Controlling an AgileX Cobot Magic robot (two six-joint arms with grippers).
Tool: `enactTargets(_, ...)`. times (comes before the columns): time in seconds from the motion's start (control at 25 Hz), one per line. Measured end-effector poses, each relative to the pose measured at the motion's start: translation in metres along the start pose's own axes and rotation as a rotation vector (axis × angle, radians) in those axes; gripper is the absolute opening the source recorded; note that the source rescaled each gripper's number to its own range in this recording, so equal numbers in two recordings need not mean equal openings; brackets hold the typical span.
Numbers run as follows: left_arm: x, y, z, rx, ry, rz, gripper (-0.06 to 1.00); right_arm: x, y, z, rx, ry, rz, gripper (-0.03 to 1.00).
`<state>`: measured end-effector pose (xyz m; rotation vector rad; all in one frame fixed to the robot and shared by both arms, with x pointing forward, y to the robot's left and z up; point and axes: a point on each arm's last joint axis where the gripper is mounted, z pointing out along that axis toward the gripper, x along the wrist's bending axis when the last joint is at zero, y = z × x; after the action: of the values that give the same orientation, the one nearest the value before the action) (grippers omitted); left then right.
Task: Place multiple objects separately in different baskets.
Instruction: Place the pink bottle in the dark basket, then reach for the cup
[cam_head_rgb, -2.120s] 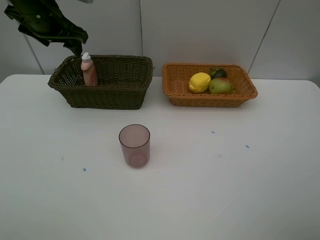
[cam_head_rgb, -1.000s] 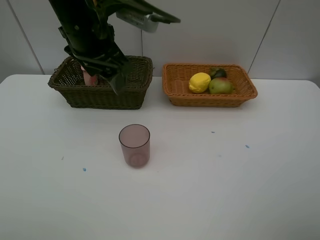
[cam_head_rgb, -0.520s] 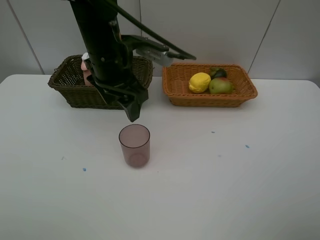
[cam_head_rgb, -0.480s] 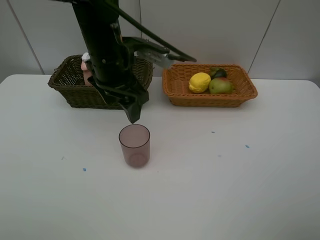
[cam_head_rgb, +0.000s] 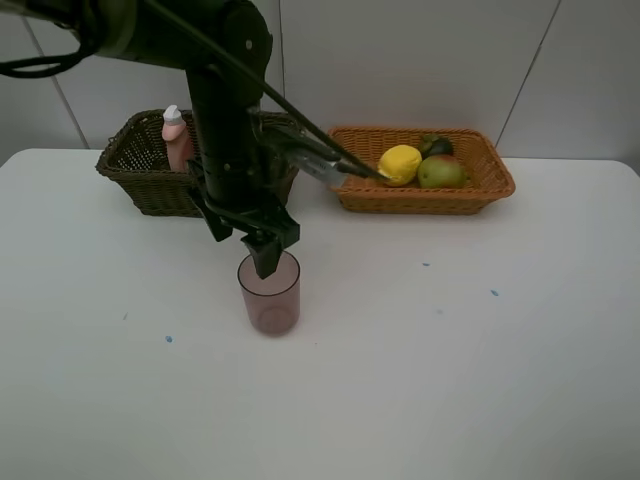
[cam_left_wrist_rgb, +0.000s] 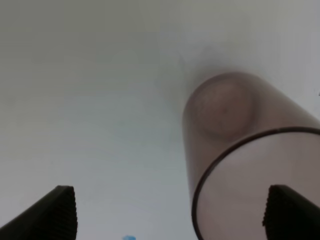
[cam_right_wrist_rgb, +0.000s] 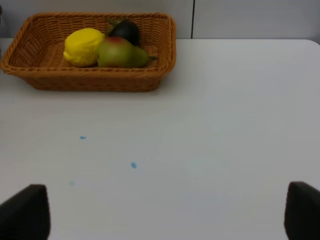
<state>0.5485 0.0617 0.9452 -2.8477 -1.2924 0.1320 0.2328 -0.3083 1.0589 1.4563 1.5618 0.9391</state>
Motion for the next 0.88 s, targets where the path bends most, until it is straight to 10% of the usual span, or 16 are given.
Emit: enactTargets(0.88,0.004,0.006,0.04,0.089,-0.003,-0.004,0.98,0.0,0.0,0.0,0.0,0.0,0.0,1.0)
